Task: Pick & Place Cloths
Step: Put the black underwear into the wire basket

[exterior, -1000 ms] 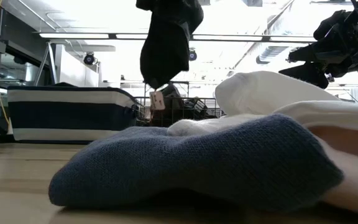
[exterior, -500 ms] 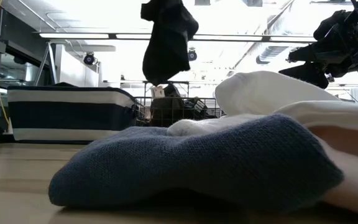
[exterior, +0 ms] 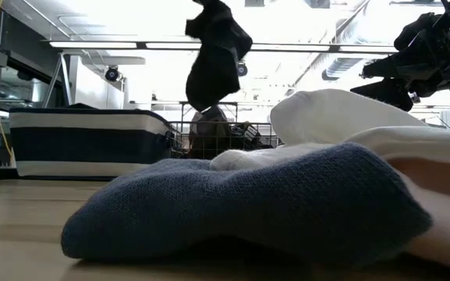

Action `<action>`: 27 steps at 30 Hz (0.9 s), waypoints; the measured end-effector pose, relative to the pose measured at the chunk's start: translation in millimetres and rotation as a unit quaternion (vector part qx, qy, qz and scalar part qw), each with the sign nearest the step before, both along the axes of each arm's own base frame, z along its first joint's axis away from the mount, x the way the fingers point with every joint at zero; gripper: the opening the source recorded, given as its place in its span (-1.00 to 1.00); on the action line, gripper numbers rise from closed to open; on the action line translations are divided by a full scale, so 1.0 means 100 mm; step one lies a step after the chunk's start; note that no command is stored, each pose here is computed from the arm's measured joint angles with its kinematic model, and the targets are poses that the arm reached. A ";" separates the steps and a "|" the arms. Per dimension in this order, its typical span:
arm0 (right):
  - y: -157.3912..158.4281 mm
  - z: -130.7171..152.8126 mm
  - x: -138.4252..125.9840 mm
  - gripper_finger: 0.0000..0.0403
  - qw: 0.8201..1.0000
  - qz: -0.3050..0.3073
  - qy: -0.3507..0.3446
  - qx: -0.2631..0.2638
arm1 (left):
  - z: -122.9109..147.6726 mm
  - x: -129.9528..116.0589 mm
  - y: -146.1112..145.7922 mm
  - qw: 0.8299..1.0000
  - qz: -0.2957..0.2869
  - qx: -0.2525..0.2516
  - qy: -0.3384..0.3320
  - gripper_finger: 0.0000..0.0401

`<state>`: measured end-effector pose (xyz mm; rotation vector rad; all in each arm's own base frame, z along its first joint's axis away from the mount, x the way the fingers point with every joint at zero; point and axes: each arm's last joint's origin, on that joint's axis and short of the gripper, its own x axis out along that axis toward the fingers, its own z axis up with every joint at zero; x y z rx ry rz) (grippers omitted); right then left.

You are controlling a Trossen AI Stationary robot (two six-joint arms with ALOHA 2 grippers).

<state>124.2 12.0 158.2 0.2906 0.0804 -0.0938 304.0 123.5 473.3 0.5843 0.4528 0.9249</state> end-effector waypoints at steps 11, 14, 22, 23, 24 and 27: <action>0.00 0.00 0.00 0.29 1.000 0.000 0.000 0.000 | -0.51 0.39 0.41 0.997 0.007 -0.048 0.053 -1.00; 0.00 0.00 0.00 0.29 1.000 0.000 0.000 0.000 | -0.67 0.50 0.47 0.996 0.001 -0.066 0.062 -1.00; 0.00 0.00 0.00 0.29 1.000 0.000 0.000 0.000 | -1.07 0.77 0.56 0.990 -0.008 -0.126 0.070 -1.00; 0.00 0.00 0.00 0.29 1.000 0.000 0.000 0.000 | -1.12 0.79 0.57 0.988 -0.006 -0.135 0.069 -1.00; 0.00 0.00 0.00 0.29 1.000 0.000 0.000 0.000 | -1.17 0.82 0.58 0.987 -0.004 -0.143 0.067 -1.00; 0.00 0.00 0.00 0.29 1.000 0.000 0.000 0.000 | -1.32 0.87 0.60 0.981 0.001 -0.179 0.071 -1.00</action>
